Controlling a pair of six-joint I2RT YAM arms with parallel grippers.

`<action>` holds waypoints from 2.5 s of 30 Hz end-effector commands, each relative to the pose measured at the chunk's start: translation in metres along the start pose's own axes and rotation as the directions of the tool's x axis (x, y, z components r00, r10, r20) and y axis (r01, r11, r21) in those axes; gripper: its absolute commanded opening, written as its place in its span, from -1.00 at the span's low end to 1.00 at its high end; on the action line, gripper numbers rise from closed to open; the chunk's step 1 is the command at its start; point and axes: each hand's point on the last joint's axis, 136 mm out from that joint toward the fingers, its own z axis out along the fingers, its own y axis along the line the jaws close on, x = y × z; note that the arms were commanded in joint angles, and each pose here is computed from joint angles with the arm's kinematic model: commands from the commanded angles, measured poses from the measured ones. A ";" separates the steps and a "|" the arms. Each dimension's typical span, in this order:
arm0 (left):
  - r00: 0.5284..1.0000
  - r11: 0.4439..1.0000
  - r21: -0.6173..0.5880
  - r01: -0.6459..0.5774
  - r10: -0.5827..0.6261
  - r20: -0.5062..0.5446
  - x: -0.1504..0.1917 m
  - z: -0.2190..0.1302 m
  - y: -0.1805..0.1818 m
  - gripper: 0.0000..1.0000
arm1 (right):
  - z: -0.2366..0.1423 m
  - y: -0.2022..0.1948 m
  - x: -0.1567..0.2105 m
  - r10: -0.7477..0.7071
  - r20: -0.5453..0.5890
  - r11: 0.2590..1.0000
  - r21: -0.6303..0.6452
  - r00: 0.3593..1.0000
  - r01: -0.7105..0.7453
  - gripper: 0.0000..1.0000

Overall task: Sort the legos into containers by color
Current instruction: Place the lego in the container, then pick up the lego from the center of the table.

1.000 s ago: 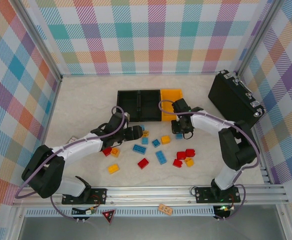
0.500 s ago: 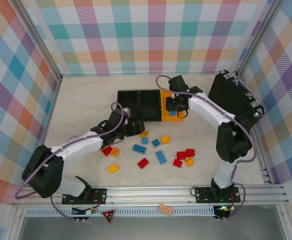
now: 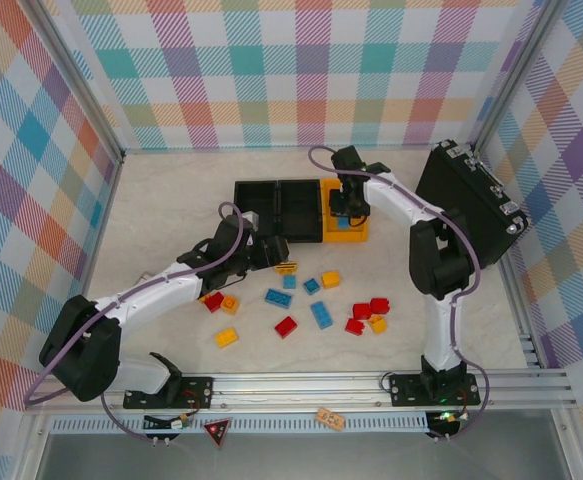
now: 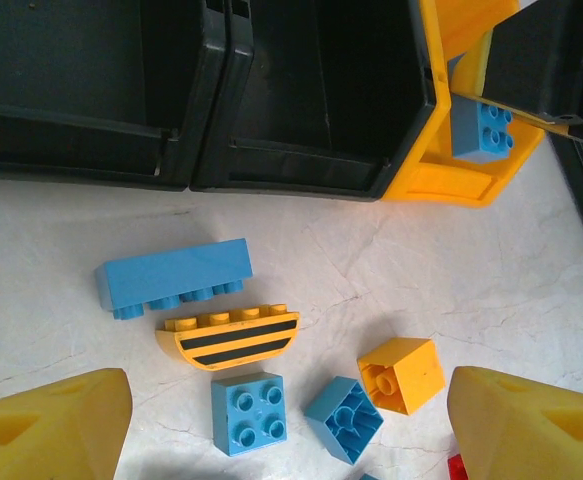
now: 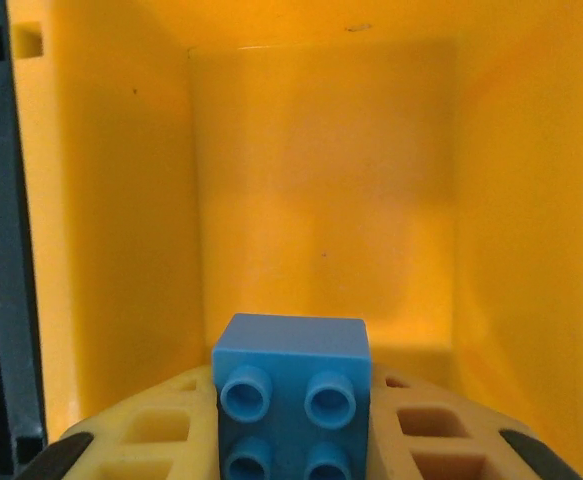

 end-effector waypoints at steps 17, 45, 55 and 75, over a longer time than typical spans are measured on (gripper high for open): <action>1.000 1.000 -0.006 -0.002 0.002 0.020 -0.002 -0.010 -0.002 0.65 | 0.013 -0.001 -0.008 0.019 -0.026 0.999 0.031 0.999 -0.018 -0.27; 0.999 0.988 -0.146 -0.041 0.039 -0.015 -0.005 -0.025 0.014 0.64 | -0.099 0.001 0.028 0.036 0.155 0.984 -0.176 0.987 -0.008 0.01; 0.994 0.982 -0.178 -0.070 0.054 -0.093 0.009 -0.028 0.021 0.55 | -0.110 -0.001 0.074 0.014 0.133 0.965 -0.261 0.991 0.022 0.03; 0.983 0.987 -0.154 -0.038 0.009 -0.184 0.050 -0.030 0.038 0.57 | -0.038 0.034 0.168 -0.168 -0.062 0.971 -0.184 0.984 0.154 0.26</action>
